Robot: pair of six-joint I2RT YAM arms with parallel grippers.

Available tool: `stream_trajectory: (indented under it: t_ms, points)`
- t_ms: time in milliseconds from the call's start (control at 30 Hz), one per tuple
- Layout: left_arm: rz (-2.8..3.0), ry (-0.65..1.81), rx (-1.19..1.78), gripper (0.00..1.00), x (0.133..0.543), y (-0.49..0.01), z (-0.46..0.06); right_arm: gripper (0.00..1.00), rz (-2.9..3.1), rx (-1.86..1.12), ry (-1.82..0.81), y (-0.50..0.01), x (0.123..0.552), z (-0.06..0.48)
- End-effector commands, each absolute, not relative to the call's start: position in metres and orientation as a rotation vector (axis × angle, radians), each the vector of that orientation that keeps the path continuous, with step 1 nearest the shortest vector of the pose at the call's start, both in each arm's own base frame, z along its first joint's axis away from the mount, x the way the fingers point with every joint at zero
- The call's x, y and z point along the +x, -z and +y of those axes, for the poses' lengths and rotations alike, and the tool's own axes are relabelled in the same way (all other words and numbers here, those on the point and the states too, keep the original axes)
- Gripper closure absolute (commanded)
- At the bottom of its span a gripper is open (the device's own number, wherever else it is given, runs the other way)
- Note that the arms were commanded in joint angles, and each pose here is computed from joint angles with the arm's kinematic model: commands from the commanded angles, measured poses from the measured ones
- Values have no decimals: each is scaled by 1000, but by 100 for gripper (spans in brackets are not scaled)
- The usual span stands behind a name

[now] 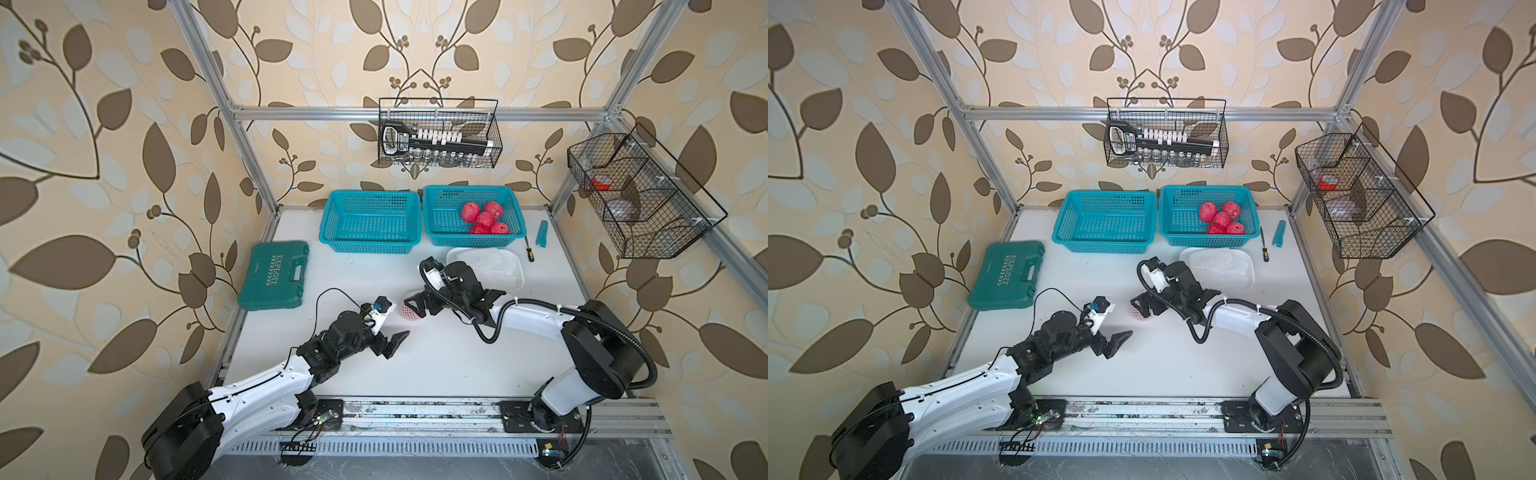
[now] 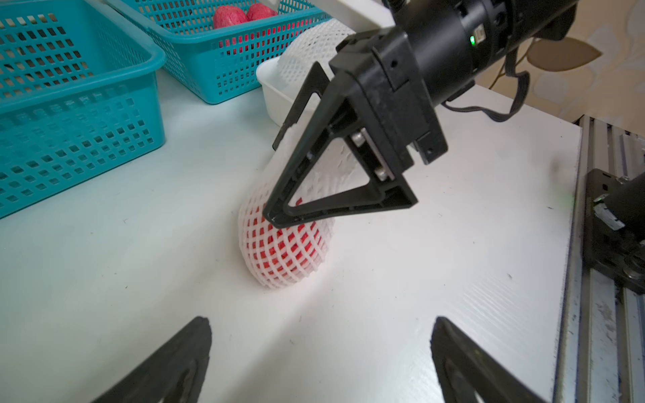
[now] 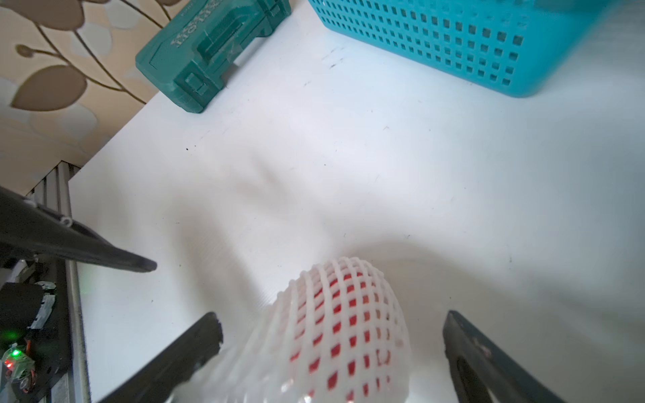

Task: Remove foam nets from apples
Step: Remove the foam net from the apple.

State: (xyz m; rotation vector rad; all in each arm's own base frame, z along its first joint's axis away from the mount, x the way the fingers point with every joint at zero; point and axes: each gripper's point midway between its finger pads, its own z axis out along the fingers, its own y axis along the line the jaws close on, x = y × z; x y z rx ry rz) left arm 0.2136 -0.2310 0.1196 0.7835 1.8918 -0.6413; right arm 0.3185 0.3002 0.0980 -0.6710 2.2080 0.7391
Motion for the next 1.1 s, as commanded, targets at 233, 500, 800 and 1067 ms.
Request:
stream_trajectory:
  t_ms: [233,500,800,1067]
  points:
    - [1888,605,812,1,218,-123,-234,72,2169,-746,-798,-116,311,314]
    - [1872,567,788,1,222,-130,-229,100,2192,-748,-761,-135,308,307]
    - [1887,519,758,1,230,-125,-225,100,2223,-687,-719,-157,317,298]
    - [1767,542,649,1,245,-162,-229,100,2033,-491,-802,-246,350,273]
